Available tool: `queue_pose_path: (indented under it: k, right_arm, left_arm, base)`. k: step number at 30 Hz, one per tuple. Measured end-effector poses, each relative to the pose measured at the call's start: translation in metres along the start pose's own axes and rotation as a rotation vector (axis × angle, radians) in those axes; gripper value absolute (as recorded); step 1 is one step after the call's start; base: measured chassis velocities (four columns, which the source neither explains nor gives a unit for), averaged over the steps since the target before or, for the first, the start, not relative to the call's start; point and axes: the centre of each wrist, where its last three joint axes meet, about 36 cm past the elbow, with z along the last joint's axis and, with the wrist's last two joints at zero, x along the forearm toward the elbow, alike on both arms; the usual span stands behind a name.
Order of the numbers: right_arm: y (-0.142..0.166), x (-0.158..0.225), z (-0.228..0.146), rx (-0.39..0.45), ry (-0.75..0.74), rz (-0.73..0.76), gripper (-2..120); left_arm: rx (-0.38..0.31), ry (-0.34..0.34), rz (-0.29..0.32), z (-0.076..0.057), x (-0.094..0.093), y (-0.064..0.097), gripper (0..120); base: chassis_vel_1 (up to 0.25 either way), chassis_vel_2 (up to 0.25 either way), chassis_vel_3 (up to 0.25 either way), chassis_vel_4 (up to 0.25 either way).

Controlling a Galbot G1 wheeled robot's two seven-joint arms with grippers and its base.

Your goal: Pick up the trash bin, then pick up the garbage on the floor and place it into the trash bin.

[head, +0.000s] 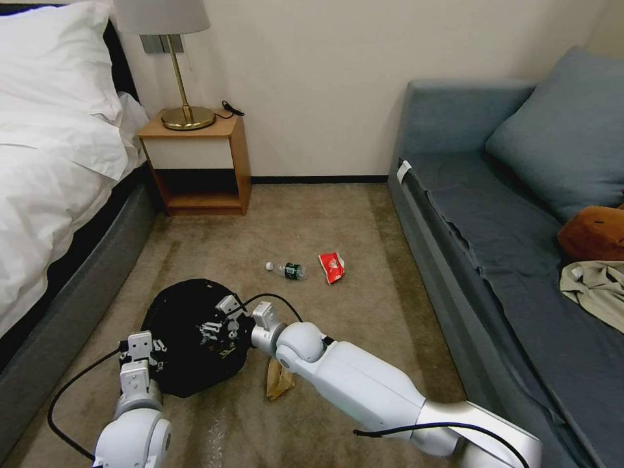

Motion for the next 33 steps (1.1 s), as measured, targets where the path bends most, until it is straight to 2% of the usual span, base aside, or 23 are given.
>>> queue_pose_path:
  k: [2, 3, 4, 5, 7, 11, 13, 20, 27, 33]
  right_arm:
    - [-0.004, 0.007, -0.007, 0.003, -0.005, 0.017, 82]
    - [-0.004, 0.007, -0.007, 0.003, -0.005, 0.017, 82]
    - [-0.008, 0.015, -0.012, 0.008, 0.016, 0.049, 90]
    - [-0.008, 0.015, -0.012, 0.008, 0.016, 0.049, 90]
    - [-0.014, 0.032, -0.016, 0.018, 0.094, 0.132, 99]
    - [-0.022, 0.046, -0.007, 0.03, 0.175, 0.206, 100]
    - [-0.024, 0.059, 0.011, 0.012, 0.261, 0.276, 100]
    - [-0.031, 0.077, 0.045, -0.045, 0.368, 0.313, 99]
    - [-0.026, 0.083, 0.095, -0.178, 0.48, 0.265, 100]
    - [-0.024, 0.08, 0.121, -0.23, 0.542, 0.252, 100]
  left_arm:
    - [0.002, -0.004, -0.017, -0.002, -0.003, 0.008, 2]
    - [0.002, -0.004, -0.017, -0.002, -0.003, 0.008, 2]
    - [0.005, -0.007, -0.036, -0.004, -0.007, 0.016, 2]
    - [0.005, -0.007, -0.036, -0.004, -0.007, 0.016, 2]
    - [0.011, -0.01, -0.063, -0.006, -0.01, 0.027, 2]
    - [0.022, -0.011, -0.085, -0.008, -0.014, 0.036, 2]
    - [0.033, -0.008, -0.108, -0.01, -0.016, 0.043, 2]
    - [0.049, -0.006, -0.117, -0.019, -0.008, 0.041, 2]
    - [0.064, -0.029, -0.123, -0.023, 0.0, 0.035, 2]
    - [0.098, -0.048, -0.117, -0.03, 0.004, 0.029, 2]
  base:
    - [0.0, 0.0, 0.0, 0.0]
    - [0.0, 0.0, 0.0, 0.0]
    - [0.0, 0.0, 0.0, 0.0]
    - [0.0, 0.0, 0.0, 0.0]
    - [0.0, 0.0, 0.0, 0.0]
    - [0.0, 0.0, 0.0, 0.0]
    - [0.0, 0.0, 0.0, 0.0]
    - [0.0, 0.0, 0.0, 0.0]
    - [0.0, 0.0, 0.0, 0.0]
    - [0.0, 0.0, 0.0, 0.0]
